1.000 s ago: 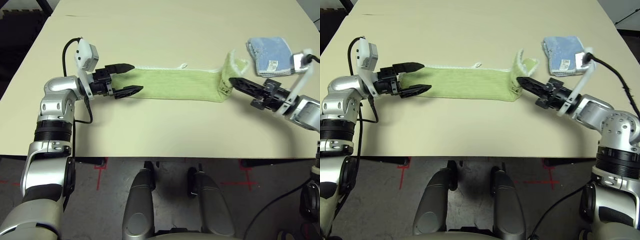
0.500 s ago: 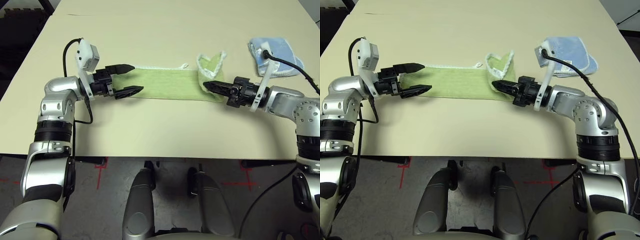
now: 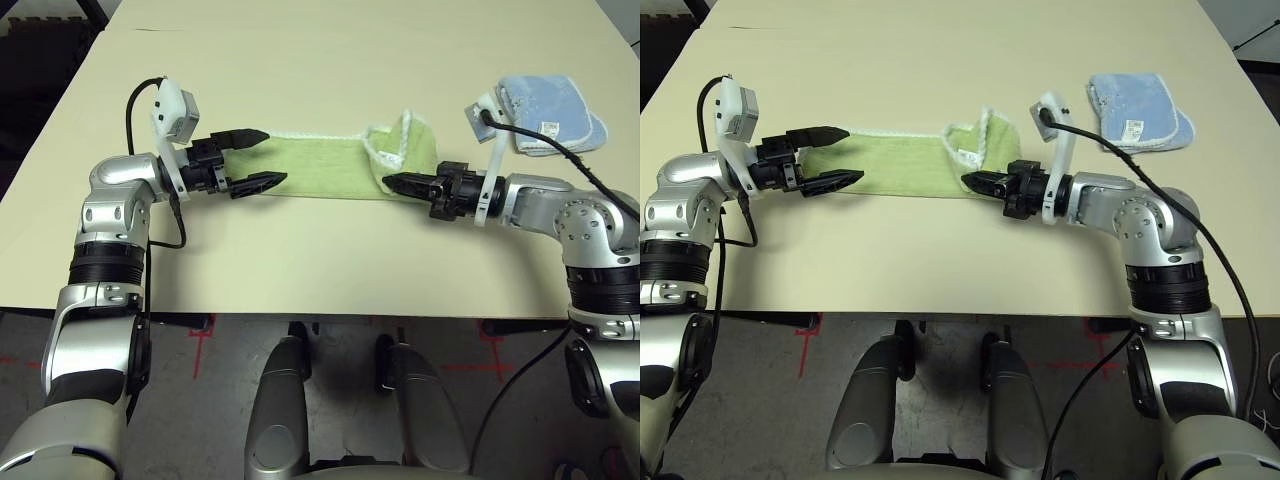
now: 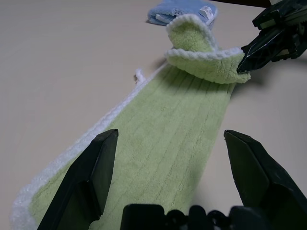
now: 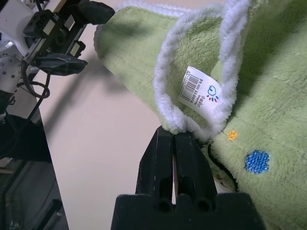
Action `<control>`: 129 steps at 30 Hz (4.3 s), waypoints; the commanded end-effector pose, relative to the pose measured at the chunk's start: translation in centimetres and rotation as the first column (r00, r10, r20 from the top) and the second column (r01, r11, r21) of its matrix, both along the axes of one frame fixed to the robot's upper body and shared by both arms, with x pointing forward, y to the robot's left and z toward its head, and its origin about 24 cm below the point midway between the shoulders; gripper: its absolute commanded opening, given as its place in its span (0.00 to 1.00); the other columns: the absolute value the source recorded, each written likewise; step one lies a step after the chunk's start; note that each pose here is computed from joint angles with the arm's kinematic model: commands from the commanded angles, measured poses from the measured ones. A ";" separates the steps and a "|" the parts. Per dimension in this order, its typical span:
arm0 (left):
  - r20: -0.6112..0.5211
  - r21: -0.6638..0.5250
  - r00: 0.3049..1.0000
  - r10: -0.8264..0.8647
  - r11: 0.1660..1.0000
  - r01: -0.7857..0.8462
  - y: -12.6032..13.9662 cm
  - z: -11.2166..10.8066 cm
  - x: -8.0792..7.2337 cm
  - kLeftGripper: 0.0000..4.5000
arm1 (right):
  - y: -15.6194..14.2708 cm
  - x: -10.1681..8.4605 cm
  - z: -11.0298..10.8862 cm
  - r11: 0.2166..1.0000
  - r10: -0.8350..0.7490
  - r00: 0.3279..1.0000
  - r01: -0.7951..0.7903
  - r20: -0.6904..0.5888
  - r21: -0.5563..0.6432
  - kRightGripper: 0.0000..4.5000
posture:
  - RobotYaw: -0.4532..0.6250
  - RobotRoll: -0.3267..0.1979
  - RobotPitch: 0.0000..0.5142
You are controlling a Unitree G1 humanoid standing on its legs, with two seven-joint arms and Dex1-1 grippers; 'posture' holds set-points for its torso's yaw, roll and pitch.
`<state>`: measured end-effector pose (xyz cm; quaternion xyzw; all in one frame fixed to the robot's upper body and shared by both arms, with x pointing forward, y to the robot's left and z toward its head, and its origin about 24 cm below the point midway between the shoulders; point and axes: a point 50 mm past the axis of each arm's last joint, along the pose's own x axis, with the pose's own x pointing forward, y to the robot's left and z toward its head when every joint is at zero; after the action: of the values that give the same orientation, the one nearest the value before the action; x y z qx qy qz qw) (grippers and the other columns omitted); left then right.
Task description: Fold the towel and set it aside.
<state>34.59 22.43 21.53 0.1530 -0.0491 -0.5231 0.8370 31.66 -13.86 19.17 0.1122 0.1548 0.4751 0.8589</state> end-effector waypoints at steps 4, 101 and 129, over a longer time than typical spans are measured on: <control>-0.006 0.005 1.000 -0.008 1.000 0.008 -0.1 -0.3 -0.2 1.00 | 1.0 -0.1 -0.5 0.999 0.019 1.000 -0.020 -0.005 -0.029 0.43 | 0.44 0.62 0.57; 0.057 0.096 0.996 -0.068 0.993 0.062 3.2 0.5 -1.1 1.00 | -4.4 8.0 2.2 0.998 -0.067 0.822 0.064 0.566 0.025 0.01 | 0.49 0.62 0.51; 0.069 0.079 0.996 -0.063 0.995 0.057 1.6 1.4 -1.5 1.00 | -4.0 8.5 0.1 0.977 -0.174 0.817 0.214 0.550 -0.008 0.01 | 0.51 0.62 0.53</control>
<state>33.27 24.19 23.38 0.2092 -0.0648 -0.5407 0.8122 40.52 -16.52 18.16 -0.0623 -0.0590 0.3840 0.9193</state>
